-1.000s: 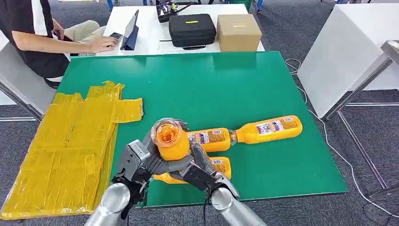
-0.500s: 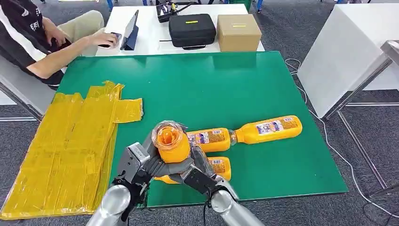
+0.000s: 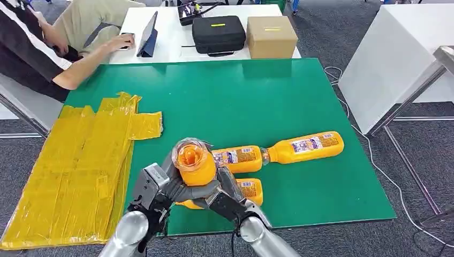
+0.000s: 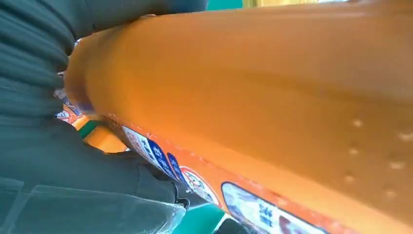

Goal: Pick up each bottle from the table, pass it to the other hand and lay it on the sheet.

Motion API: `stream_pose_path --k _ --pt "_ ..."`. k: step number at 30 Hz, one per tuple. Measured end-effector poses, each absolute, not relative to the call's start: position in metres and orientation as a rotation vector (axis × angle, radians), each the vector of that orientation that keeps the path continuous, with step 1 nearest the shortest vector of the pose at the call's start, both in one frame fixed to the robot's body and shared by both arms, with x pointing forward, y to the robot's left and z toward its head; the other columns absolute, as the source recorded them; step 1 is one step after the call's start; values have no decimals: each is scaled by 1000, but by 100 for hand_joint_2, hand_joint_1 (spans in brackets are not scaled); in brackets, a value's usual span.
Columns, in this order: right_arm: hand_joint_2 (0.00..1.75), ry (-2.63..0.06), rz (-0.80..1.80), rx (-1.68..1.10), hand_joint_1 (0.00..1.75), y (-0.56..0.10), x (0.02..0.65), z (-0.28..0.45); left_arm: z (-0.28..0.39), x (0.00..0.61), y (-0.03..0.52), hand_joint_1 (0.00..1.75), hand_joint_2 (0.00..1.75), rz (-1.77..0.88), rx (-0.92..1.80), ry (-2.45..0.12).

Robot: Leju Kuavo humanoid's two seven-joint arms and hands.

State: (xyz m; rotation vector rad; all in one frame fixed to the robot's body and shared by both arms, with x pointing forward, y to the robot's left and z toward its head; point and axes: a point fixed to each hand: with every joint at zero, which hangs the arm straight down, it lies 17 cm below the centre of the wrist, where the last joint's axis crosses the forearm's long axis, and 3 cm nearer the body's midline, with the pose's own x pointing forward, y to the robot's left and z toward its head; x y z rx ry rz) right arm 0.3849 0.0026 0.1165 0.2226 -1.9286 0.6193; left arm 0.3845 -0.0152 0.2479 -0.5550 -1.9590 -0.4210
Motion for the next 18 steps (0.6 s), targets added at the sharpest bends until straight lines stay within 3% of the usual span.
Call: stream_pose_path --k 7,18 --pt "175 -2032 606 105 0 -19 371 133 249 383 18 175 175 -315 -489 -2006" --pt "175 -2105 476 -340 0 -155 343 178 208 366 135 175 175 -83 -286 -1978"
